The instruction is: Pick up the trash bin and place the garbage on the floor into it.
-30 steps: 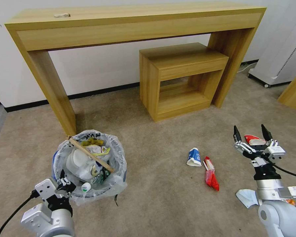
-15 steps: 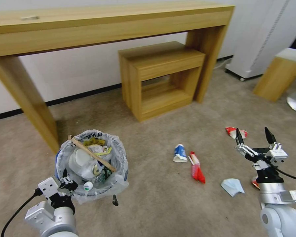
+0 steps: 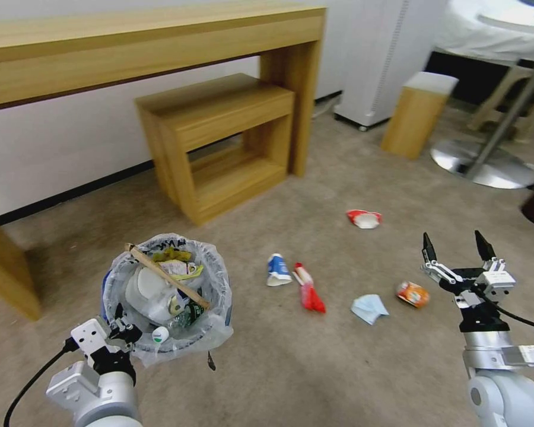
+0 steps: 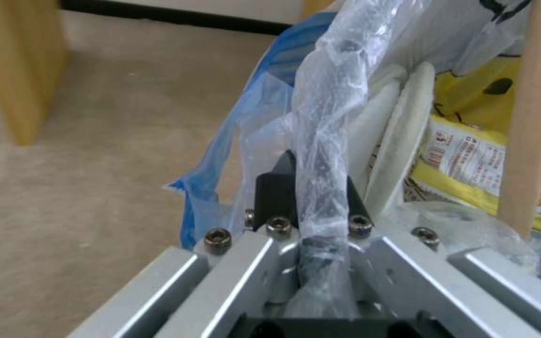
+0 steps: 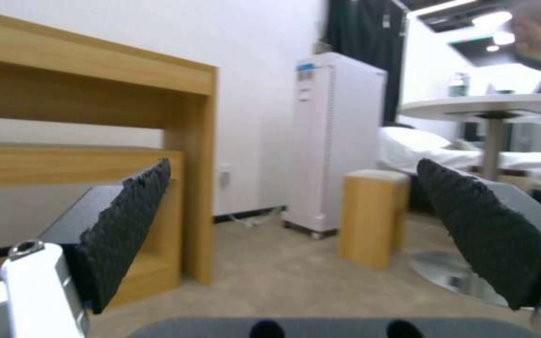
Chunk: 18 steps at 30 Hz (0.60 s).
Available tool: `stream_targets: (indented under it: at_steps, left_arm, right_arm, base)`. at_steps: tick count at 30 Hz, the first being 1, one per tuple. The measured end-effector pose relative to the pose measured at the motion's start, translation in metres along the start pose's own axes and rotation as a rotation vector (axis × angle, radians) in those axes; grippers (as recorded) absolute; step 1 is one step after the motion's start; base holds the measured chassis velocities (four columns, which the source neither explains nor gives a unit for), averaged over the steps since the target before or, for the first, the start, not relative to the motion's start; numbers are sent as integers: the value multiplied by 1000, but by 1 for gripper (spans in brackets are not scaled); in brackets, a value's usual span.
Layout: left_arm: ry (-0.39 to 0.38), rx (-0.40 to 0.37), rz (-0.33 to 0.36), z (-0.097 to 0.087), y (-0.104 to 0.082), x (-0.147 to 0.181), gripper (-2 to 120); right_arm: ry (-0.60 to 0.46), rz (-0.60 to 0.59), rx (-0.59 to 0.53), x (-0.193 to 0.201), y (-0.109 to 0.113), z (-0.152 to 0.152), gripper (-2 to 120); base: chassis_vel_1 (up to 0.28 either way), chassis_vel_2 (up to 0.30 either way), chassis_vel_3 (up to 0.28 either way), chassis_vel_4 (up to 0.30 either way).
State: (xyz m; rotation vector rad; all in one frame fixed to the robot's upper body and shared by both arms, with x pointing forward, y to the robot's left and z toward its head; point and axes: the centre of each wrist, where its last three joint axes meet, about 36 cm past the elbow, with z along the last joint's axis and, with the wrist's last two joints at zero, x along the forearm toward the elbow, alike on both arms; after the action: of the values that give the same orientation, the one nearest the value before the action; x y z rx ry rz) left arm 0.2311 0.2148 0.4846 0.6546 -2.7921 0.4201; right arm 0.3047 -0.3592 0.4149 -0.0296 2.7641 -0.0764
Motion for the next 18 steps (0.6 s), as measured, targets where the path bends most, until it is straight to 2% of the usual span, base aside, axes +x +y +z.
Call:
stream_targets:
  at_steps: [7,18]
  left_arm:
    - [-3,6,-5,1,0,-2,0]
    - [-29,-2,-27,-6,6,-6,0]
  right_arm:
    - [1,0,-9,-3,2,4,100]
    - [17,-3,-17,-2,4,7,100]
  base:
    - [-90,-85,-109,-99]
    - [-5,-1,-3,-4]
